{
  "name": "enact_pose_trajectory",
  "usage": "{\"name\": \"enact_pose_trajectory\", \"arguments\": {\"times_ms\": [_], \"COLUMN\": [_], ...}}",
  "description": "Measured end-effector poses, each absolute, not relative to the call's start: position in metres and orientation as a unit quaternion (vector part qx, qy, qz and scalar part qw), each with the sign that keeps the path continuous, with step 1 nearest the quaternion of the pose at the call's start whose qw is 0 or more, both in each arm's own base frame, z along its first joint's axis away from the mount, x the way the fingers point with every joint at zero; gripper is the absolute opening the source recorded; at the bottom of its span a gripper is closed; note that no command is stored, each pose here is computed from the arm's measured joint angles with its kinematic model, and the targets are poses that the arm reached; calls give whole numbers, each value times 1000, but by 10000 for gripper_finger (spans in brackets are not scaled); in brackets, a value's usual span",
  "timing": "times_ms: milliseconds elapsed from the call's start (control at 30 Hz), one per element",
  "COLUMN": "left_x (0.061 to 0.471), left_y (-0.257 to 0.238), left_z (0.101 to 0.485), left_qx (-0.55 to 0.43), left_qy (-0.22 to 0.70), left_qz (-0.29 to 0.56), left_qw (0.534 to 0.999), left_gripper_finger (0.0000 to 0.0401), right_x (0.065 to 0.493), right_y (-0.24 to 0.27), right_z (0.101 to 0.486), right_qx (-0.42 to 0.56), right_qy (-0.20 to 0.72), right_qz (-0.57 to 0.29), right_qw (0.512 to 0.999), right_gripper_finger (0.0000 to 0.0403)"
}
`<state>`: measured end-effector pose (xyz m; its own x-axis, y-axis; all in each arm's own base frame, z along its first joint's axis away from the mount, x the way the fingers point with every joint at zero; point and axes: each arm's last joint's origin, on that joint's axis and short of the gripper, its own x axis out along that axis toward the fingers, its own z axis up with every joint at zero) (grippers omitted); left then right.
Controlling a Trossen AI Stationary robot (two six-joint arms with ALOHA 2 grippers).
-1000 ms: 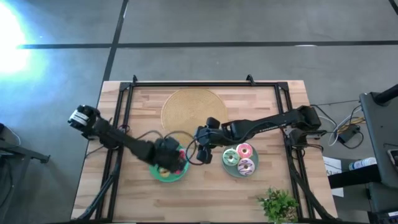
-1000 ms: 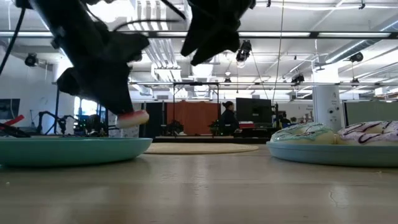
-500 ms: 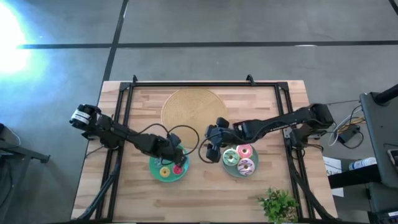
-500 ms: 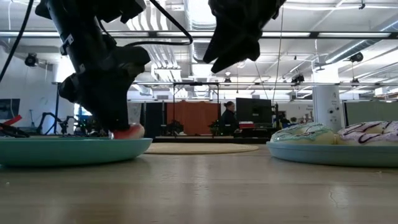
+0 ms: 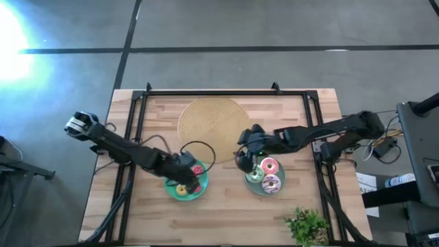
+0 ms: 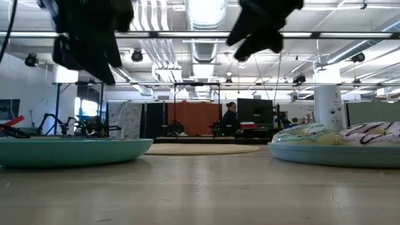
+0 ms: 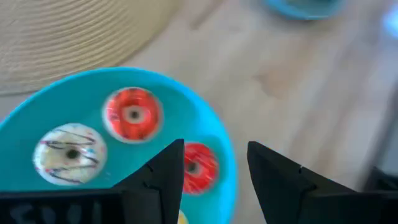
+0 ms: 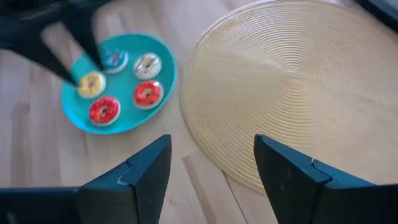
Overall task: Pick & Place donuts
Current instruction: Return to Home Position
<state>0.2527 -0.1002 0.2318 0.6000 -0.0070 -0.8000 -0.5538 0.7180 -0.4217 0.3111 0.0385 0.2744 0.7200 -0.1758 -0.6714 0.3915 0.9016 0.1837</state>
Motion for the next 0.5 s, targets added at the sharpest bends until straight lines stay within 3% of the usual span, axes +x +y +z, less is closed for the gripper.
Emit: {"name": "enact_pose_trajectory", "arguments": {"times_ms": [133, 367, 500], "left_x": [232, 196, 171], "left_y": [-103, -86, -74], "left_z": [250, 239, 238], "left_qx": [-339, -349, -397], "left_qy": [380, 314, 309], "left_qz": [131, 108, 113], "left_qw": [851, 876, 857], "left_gripper_finger": [149, 149, 149], "right_x": [270, 182, 144], "right_y": [38, 32, 24], "right_z": [281, 267, 268], "right_qx": [197, 234, 298], "right_qy": [323, 308, 315], "right_qz": [-192, -264, -251], "right_qw": [906, 884, 865], "right_gripper_finger": [219, 219, 219]}}
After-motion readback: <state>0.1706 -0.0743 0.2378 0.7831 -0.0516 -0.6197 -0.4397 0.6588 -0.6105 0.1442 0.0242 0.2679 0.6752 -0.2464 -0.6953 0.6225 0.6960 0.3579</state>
